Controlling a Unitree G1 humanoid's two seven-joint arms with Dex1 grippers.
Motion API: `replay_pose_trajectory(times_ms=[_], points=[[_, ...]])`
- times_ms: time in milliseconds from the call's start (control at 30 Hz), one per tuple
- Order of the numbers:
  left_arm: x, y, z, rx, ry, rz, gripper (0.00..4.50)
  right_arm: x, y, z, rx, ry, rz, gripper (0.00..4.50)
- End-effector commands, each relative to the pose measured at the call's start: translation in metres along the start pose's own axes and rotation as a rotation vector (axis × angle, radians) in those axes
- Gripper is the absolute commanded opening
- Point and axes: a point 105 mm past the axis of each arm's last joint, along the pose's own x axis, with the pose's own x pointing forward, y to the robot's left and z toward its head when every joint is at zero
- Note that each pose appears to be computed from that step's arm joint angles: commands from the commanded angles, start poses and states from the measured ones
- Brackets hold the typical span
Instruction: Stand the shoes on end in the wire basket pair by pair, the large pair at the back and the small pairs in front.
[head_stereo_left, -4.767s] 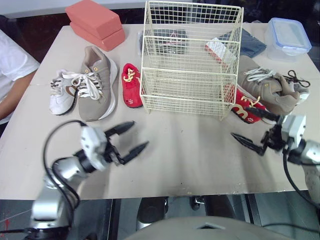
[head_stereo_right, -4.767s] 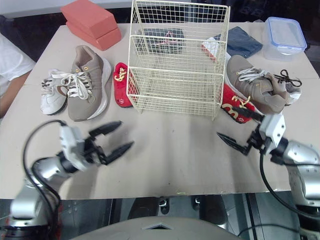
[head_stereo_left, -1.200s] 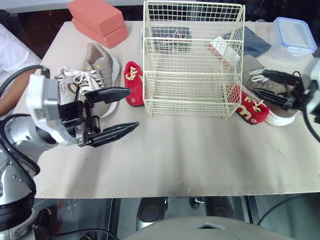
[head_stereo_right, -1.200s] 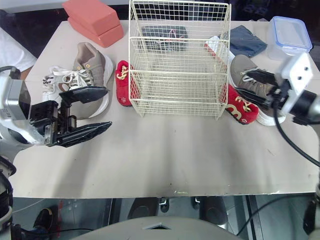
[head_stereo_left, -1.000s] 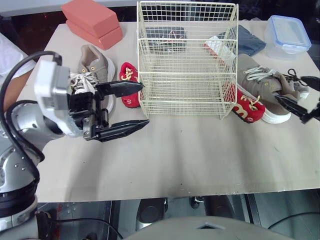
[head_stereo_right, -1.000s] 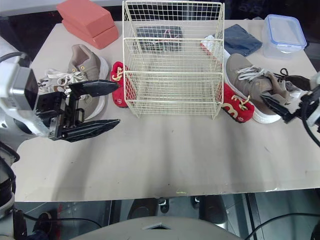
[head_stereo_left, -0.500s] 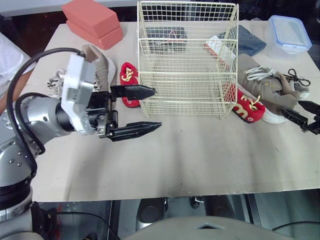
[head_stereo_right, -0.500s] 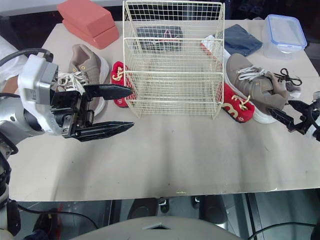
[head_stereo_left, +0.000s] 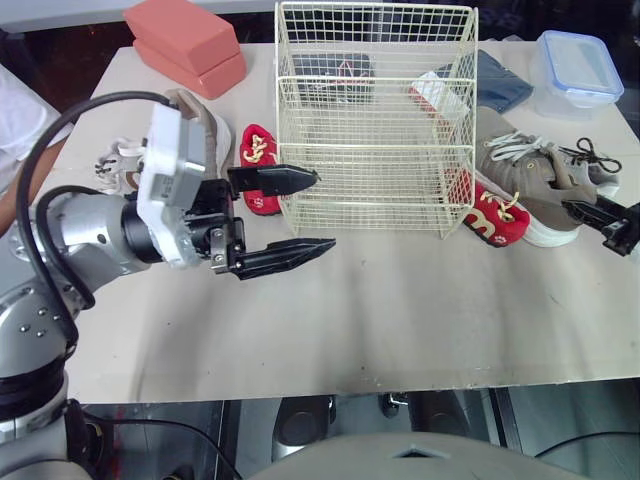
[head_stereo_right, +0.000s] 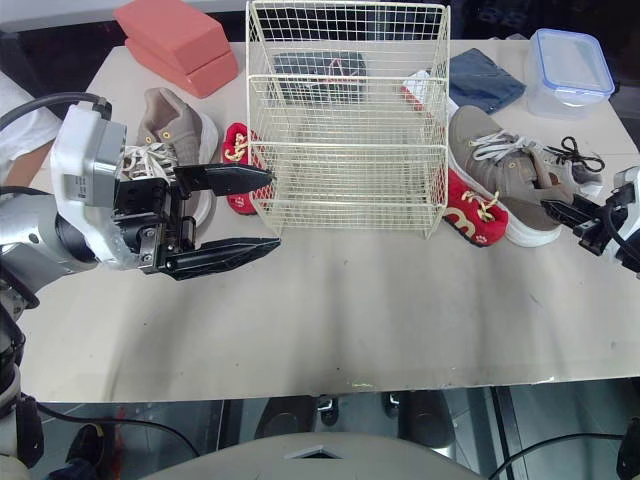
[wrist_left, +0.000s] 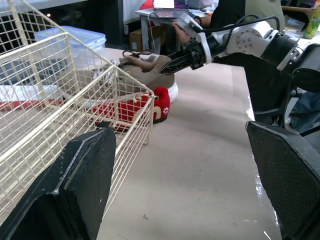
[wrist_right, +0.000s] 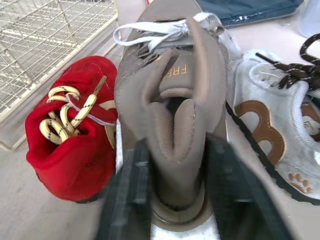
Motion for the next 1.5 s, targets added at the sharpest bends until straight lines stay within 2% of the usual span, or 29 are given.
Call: replay_pose_trajectory(times_ms=[33,167,267,433,567,733,900,1100,1167,1300,1500], points=[[0.003,-0.002,0.007,0.053,-0.022,-0.024,4.5,-0.007,-0.001,0.028,-0.088,-0.114,-0.042,0.02],[0.005,0.001,0.007,0.067,-0.03,-0.034,4.5,-0.019,-0.01,0.054,-0.14,-0.249,-0.143,0.02],[0.005,0.005,0.007,0.083,-0.031,-0.038,4.5,-0.032,-0.013,0.086,-0.197,-0.402,-0.224,0.02],[0.004,0.012,0.008,0.108,-0.034,-0.043,4.5,-0.045,-0.001,0.137,-0.287,-0.64,-0.283,0.02],[-0.005,0.023,0.014,0.143,-0.035,-0.02,4.5,-0.041,0.03,0.169,-0.43,-0.749,-0.226,0.02],[-0.027,0.044,0.042,0.22,-0.083,0.032,4.5,-0.027,0.1,0.194,-0.84,-0.822,-0.022,0.02],[-0.042,0.049,0.061,0.252,-0.102,0.032,4.5,-0.02,0.146,0.192,-1.198,-0.877,0.156,0.02],[-0.055,0.038,0.078,0.257,-0.127,-0.011,4.5,-0.016,0.171,0.169,-1.446,-0.871,0.354,0.02],[-0.054,0.033,0.082,0.254,-0.153,-0.033,4.5,-0.013,0.178,0.163,-1.491,-0.867,0.421,0.02],[-0.045,0.03,0.081,0.263,-0.136,-0.062,4.5,-0.008,0.19,0.159,-1.541,-0.879,0.509,0.02],[-0.016,0.034,0.064,0.291,-0.019,-0.118,4.5,0.0,0.208,0.161,-1.575,-0.88,0.616,0.02]])
